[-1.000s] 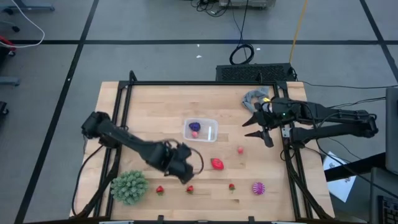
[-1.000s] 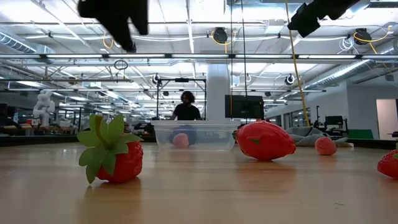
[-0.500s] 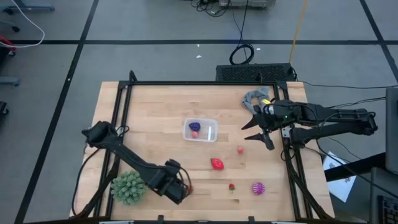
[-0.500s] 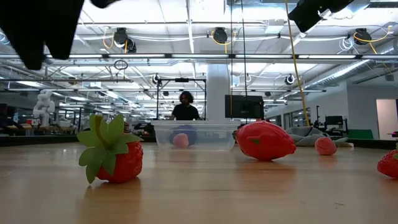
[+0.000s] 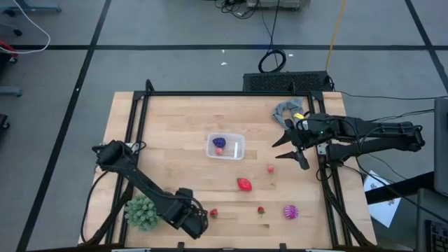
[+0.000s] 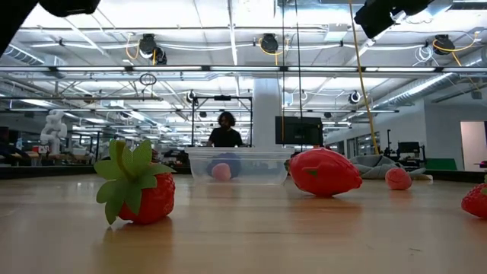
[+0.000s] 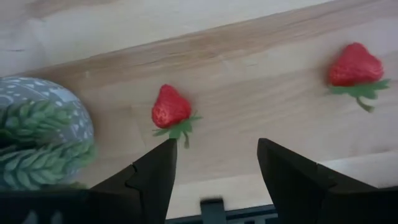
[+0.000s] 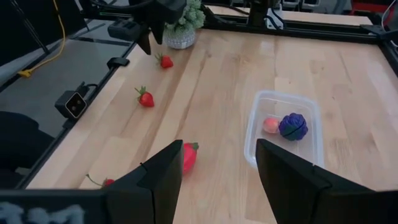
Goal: Pick and placing Produce into tupperware
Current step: Put the left strawberry into the transparent bin
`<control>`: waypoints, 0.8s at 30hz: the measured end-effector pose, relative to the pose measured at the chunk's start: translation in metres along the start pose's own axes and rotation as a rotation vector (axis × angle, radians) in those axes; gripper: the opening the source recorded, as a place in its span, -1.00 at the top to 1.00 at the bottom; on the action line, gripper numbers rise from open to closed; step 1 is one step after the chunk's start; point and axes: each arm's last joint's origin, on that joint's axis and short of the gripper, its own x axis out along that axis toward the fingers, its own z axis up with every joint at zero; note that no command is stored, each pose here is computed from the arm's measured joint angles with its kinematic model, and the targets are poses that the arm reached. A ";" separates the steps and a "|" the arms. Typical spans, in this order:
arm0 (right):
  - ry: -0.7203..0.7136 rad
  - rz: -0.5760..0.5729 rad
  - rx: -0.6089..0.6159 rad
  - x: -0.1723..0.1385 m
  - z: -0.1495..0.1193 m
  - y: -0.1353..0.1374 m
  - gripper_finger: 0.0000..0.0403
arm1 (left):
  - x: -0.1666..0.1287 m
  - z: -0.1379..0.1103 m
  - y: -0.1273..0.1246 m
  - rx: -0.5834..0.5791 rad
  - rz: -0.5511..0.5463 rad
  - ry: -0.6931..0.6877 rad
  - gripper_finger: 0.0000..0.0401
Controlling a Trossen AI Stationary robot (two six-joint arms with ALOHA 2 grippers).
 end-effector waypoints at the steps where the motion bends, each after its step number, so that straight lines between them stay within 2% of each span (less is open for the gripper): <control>1: 0.001 0.000 -0.001 0.000 0.000 0.000 0.05 | 0.002 0.001 -0.002 -0.005 0.003 -0.001 -0.15; 12: 0.007 0.000 0.000 0.000 -0.001 0.000 0.05 | 0.026 0.007 -0.006 -0.010 0.136 0.004 -0.15; 24: 0.007 0.000 0.000 0.000 -0.001 0.000 0.05 | 0.025 0.008 -0.004 -0.011 0.159 0.011 -0.15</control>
